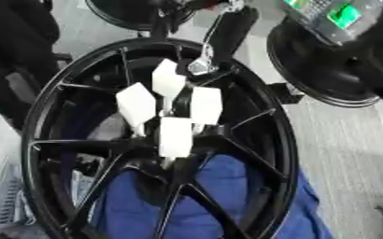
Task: Pull the pin out of the wheel hub.
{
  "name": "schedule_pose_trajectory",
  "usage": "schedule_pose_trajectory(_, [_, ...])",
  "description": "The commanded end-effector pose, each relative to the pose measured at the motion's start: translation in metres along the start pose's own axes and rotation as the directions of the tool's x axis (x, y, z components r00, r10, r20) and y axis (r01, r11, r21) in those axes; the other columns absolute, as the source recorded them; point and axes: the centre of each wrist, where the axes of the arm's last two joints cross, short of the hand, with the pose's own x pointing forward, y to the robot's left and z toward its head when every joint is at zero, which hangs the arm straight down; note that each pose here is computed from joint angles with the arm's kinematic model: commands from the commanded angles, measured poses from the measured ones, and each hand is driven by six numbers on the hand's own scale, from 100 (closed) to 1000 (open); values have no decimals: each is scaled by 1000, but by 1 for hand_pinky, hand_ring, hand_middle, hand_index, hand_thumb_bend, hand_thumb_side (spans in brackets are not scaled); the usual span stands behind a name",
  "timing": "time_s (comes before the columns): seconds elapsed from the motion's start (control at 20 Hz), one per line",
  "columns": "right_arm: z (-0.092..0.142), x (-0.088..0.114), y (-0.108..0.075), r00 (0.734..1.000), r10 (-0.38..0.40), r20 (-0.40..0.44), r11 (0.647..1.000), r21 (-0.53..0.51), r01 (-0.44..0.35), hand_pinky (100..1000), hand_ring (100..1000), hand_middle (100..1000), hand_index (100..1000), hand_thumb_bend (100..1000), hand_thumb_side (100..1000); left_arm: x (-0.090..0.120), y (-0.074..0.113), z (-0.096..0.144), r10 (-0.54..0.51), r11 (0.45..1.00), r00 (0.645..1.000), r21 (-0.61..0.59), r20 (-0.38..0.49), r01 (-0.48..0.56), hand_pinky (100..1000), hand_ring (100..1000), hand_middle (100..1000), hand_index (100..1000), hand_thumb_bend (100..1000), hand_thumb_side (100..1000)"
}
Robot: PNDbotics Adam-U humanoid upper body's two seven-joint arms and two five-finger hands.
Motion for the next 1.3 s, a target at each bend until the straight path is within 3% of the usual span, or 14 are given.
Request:
schedule_pose_trajectory(0.05, [8, 8, -9, 999, 31, 22, 999, -22, -30, 919, 830, 775, 841, 300, 289, 9, 2, -7, -7, 1000, 999, -1, 40, 7, 783, 619, 615, 813, 112, 438])
schedule_pose_trajectory(0.5, [9, 10, -7, 999, 19, 51, 1000, 22, -20, 915, 836, 778, 842, 306, 240, 10, 2, -8, -7, 1000, 999, 2, 44, 7, 782, 618, 615, 813, 116, 438])
schedule_pose_trajectory(0.85, [11, 7, -3, 998, 32, 61, 998, 49, -35, 922, 849, 788, 852, 353, 104, 11, 1, -9, -5, 1000, 999, 1, 49, 5, 782, 616, 613, 812, 114, 441])
schedule_pose_trajectory(1.3, [10, 6, -2, 996, 50, 72, 996, 73, -55, 923, 852, 790, 855, 360, 100, 10, 0, -9, -3, 1000, 999, 0, 49, 3, 781, 615, 612, 811, 113, 444])
